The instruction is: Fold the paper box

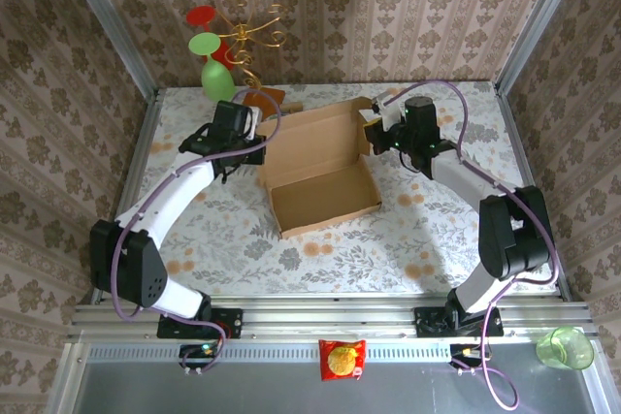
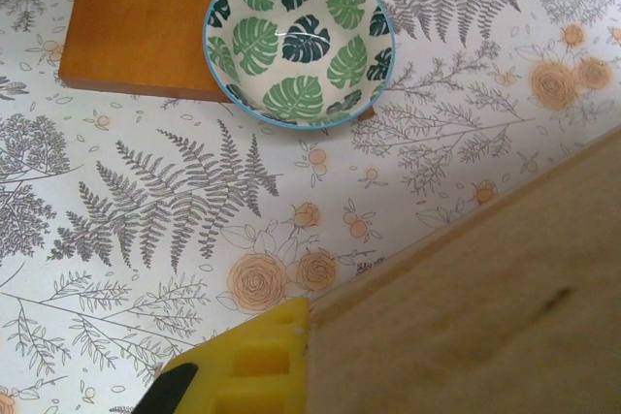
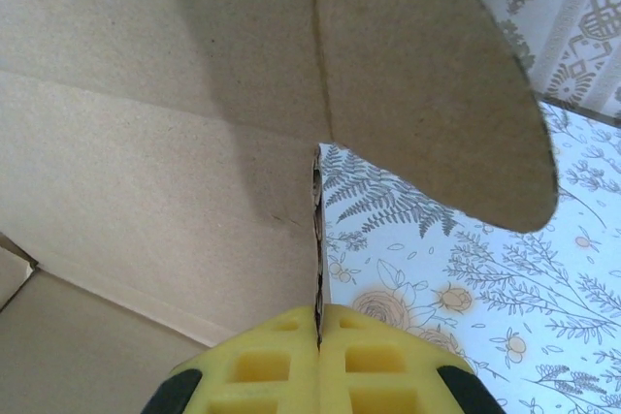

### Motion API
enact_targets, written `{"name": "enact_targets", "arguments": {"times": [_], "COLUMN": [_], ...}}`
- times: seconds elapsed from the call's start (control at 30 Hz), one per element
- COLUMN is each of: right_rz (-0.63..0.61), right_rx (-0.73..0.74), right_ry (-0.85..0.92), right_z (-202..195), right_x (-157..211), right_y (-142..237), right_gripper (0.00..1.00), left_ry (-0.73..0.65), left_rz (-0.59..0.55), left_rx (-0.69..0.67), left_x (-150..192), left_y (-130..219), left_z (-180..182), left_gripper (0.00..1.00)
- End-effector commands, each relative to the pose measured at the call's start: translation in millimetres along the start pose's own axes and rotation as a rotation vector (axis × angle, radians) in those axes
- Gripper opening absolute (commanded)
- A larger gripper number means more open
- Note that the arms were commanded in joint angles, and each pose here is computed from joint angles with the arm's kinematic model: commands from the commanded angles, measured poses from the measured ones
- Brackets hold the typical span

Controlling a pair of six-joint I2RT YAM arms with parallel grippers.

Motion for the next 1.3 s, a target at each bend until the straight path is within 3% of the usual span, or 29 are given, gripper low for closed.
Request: {"name": "enact_targets", "arguments": {"times": [0.0, 0.37, 0.57, 0.77, 0.87, 1.27], "right_rz": [-0.126, -0.352, -0.396, -0.410, -0.414, -0.394], "right_rx": [0.031, 0.131, 0.129, 0.135, 0.141, 0.189], "right_ry": [-0.046, -0.153, -0.211, -0.226, -0.230, -0.262], "right_z": [12, 0, -5, -8, -10, -4], "right_x": [-25, -43, -31, -13, -6, 22], "right_y": [11, 16, 10, 10, 12, 23], "right_gripper": [0.00, 0.00, 0.00, 0.00, 0.00, 0.00], "left_ry": [0.043, 0.059, 0.073, 0.091, 0.059, 0.058], "left_rz": [-0.070, -0.180, -0.306, -0.441, -0.506, -0.504], "left_rx": [-0.054, -0.069, -0.064, -0.052, -0.026, 0.012], "left_x": [-27, -75, -92, -91, -88, -58], "left_y": [7, -17, -28, -26, -21, -11], "left_z": [4, 4, 3, 2, -16, -36], "left_gripper": [0.00, 0.00, 0.00, 0.00, 0.00, 0.00]}}
Point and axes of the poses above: each hand's point on the last joint's axis, 136 mm out from that joint toward the fingers, its own y axis back along the fingers, its own z axis along the line the jaws close on, x = y × z, the point moved 2 cm from there along y, back along the fingers, and after that the axes turned 14 degrees about -y, right-handed, at the moved point
